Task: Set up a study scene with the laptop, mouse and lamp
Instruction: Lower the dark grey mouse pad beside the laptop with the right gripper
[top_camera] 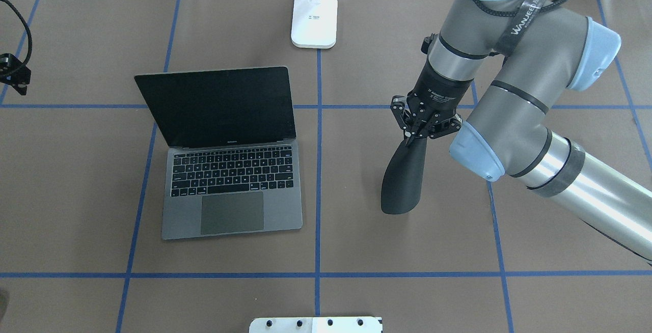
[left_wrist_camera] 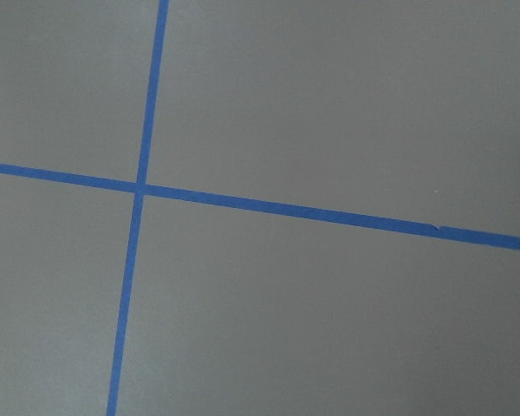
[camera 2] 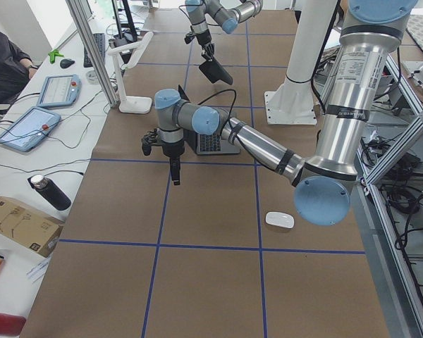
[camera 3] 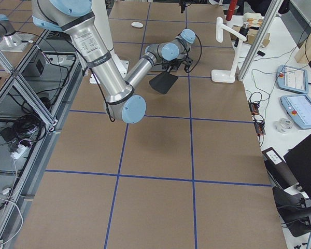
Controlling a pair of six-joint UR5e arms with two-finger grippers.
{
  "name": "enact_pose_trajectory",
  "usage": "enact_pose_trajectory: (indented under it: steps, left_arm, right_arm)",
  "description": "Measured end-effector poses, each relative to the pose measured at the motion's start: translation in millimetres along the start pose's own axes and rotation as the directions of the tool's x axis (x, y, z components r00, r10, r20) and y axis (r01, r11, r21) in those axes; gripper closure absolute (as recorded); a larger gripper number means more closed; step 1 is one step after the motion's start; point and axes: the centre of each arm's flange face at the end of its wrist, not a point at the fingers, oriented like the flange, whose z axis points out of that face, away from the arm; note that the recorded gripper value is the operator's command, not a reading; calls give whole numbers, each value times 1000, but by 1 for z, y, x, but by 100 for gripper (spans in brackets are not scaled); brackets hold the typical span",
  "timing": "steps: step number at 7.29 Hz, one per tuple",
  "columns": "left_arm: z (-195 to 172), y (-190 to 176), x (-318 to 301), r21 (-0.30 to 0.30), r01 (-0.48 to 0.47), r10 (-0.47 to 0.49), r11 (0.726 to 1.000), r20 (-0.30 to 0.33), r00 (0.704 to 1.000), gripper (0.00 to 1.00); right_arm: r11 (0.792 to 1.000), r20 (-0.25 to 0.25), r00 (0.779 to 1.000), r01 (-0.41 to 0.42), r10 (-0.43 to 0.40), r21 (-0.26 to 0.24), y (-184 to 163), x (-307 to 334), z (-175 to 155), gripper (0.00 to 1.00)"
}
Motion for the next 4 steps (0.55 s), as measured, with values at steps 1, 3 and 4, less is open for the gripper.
enact_pose_trajectory:
  steps: [1, 3, 4]
  left_arm:
    - [5, -1, -5, -1, 3, -3, 1000, 1, 1000, 0]
    - [25, -5, -18, 7, 1, -1, 1000, -3, 1000, 0]
    - [36, -8, -23, 13, -2, 2, 1000, -7, 1000, 0]
  right_arm:
    - [1000, -8, 1000, -7, 7, 5, 6, -5, 13, 100]
    - [1000, -19, 1000, -10, 10, 12, 7, -26, 25, 100]
    - [1000, -12, 1000, -6, 6, 14, 4, -36, 29, 100]
